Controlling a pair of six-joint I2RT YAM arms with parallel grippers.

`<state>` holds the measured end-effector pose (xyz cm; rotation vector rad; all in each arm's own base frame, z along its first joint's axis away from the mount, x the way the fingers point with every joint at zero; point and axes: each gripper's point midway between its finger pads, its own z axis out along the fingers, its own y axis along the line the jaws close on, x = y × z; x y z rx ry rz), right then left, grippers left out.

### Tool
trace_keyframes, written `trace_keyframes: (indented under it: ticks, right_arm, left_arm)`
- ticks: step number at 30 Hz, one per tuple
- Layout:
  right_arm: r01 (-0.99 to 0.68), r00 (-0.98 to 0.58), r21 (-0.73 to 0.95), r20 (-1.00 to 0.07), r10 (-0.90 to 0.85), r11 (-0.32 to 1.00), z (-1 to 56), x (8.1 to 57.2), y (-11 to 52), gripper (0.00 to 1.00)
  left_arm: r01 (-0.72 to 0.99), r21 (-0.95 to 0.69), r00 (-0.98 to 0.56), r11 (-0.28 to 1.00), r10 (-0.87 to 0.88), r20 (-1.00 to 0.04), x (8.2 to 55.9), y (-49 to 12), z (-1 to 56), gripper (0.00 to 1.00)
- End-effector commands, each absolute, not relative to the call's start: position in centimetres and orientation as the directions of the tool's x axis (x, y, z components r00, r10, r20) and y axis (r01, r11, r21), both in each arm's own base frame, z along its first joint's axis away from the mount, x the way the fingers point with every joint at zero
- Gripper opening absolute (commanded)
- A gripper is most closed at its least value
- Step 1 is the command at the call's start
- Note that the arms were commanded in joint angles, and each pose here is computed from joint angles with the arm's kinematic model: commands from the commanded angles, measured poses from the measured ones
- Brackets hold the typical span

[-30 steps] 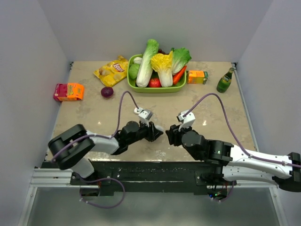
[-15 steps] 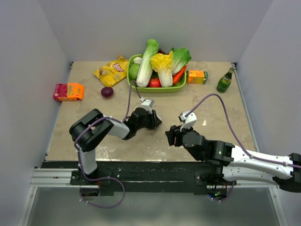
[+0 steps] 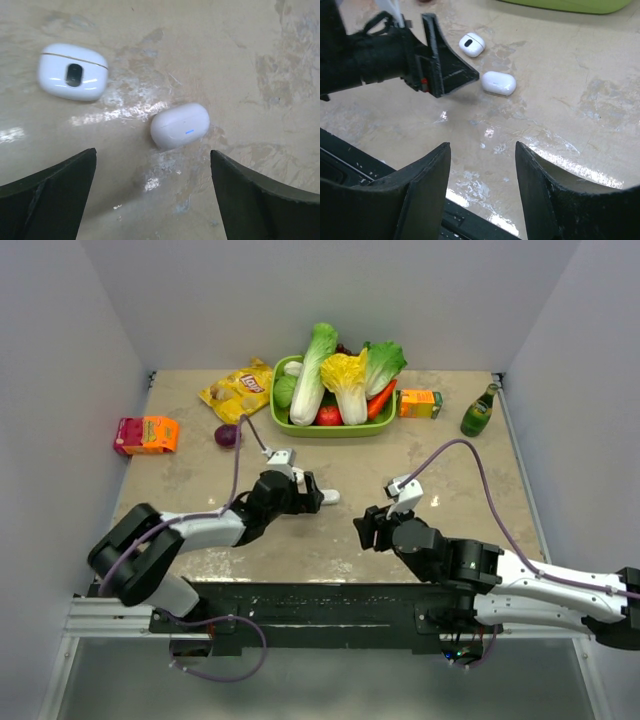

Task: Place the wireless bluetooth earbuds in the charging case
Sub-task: Reset both arms

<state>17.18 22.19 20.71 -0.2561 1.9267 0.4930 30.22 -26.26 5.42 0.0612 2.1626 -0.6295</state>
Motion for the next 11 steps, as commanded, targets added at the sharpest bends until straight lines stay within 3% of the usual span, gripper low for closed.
trace_keyframes:
  ticks: [1, 8, 11]
  right_arm:
    - [-0.347, -0.373, 0.239, -0.922, 0.101, 0.907, 21.2, 17.7, 21.0, 0.58]
    - [-0.323, -0.36, 0.254, -0.924, 0.13, 0.911, 20.8, 18.2, 21.7, 0.62]
    - [-0.328, -0.369, 0.249, -0.922, 0.119, 0.911, 20.6, 18.4, 22.5, 0.66]
  left_arm:
    - [0.124, -0.4, -0.551, 0.908, -0.272, -0.788, 30.0, -22.1, 9.2, 1.0]
    - [0.106, -0.506, -0.423, 0.856, -0.422, -0.802, 27.8, -19.4, 13.4, 1.0]
    - [0.076, -0.497, -0.441, 0.864, -0.418, -0.794, 27.1, -18.5, 12.9, 1.0]
